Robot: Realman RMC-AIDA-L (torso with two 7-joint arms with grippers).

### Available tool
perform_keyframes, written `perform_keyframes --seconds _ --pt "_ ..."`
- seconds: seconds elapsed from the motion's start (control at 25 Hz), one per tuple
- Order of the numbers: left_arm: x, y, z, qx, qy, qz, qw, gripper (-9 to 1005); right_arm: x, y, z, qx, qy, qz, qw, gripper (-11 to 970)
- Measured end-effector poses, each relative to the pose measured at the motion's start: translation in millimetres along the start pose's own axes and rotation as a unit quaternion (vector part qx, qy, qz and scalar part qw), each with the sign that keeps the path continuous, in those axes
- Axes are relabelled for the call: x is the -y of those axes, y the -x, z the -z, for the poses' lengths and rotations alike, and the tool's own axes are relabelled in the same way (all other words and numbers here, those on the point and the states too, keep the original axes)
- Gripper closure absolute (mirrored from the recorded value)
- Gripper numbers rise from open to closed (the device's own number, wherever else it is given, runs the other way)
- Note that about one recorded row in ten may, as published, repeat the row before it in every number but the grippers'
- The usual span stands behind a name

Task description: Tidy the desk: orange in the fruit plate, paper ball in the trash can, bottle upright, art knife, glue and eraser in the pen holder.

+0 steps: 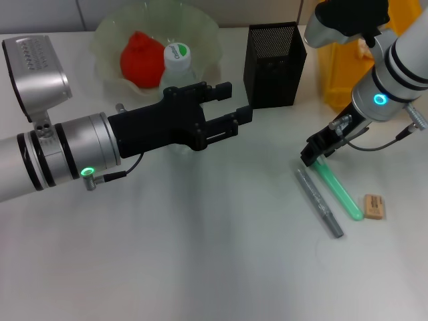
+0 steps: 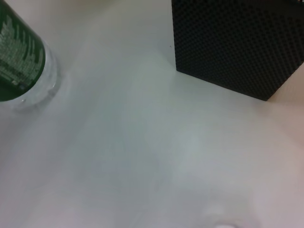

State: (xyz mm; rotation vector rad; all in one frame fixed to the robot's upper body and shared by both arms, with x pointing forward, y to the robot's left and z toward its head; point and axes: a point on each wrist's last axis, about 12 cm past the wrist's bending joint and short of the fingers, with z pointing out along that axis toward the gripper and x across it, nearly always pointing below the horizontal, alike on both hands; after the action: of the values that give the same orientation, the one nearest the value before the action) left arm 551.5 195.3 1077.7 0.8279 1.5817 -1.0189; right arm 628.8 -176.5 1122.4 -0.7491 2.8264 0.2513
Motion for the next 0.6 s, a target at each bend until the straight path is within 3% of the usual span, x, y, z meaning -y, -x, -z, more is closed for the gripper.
perform_keyframes --seconds 0.6 --pt "-0.3 0.0 0.3 0.0 0.001 0.0 1.0 391 -0.5 1.0 -3.4 -0.001 -0.001 -0.003 1.0 538"
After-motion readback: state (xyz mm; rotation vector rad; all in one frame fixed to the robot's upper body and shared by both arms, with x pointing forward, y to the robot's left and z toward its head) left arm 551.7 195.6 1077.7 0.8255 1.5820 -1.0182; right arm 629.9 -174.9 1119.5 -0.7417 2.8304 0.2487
